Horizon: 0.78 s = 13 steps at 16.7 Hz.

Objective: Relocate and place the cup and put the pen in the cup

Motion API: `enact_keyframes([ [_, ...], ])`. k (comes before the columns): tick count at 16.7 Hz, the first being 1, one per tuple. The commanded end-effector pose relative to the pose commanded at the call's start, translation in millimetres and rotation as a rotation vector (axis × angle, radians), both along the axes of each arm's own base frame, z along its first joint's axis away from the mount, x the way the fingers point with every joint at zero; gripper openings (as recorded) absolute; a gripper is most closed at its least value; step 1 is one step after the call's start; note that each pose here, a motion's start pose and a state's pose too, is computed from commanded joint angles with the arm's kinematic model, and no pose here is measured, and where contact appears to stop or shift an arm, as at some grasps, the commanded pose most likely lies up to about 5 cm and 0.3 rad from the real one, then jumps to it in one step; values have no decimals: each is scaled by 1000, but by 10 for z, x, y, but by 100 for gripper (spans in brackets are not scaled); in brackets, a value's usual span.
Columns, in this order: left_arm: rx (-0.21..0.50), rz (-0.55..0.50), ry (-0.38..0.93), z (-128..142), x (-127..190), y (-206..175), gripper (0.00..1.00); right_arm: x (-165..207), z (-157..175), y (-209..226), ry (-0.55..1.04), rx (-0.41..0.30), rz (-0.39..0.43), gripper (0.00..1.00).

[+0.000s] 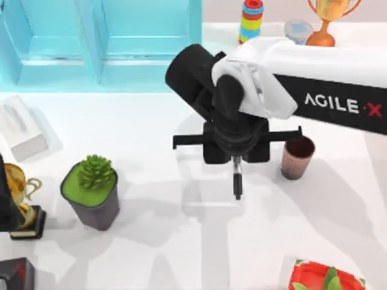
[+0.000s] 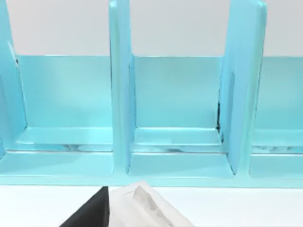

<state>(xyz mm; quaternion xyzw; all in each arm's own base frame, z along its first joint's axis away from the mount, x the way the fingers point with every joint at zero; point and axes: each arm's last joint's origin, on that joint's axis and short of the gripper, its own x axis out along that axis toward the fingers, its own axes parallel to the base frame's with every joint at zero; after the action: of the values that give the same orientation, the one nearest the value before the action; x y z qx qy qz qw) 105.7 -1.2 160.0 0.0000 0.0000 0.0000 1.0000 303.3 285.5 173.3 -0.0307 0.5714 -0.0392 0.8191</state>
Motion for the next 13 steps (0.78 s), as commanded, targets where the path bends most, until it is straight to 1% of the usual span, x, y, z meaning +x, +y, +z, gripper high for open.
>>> enact_keyframes([
  [4, 0, 0, 0, 0, 0, 0, 100, -47, 21, 35, -322, 24, 99, 0],
  [7, 0, 0, 0, 0, 0, 0, 100, -135, 84, 24, -578, 22, 128, 0],
  [10, 0, 0, 0, 0, 0, 0, 100, -281, 165, -28, -816, 4, 112, 0],
  [13, 0, 0, 0, 0, 0, 0, 100, -476, 241, -123, -1012, -23, 58, 0],
])
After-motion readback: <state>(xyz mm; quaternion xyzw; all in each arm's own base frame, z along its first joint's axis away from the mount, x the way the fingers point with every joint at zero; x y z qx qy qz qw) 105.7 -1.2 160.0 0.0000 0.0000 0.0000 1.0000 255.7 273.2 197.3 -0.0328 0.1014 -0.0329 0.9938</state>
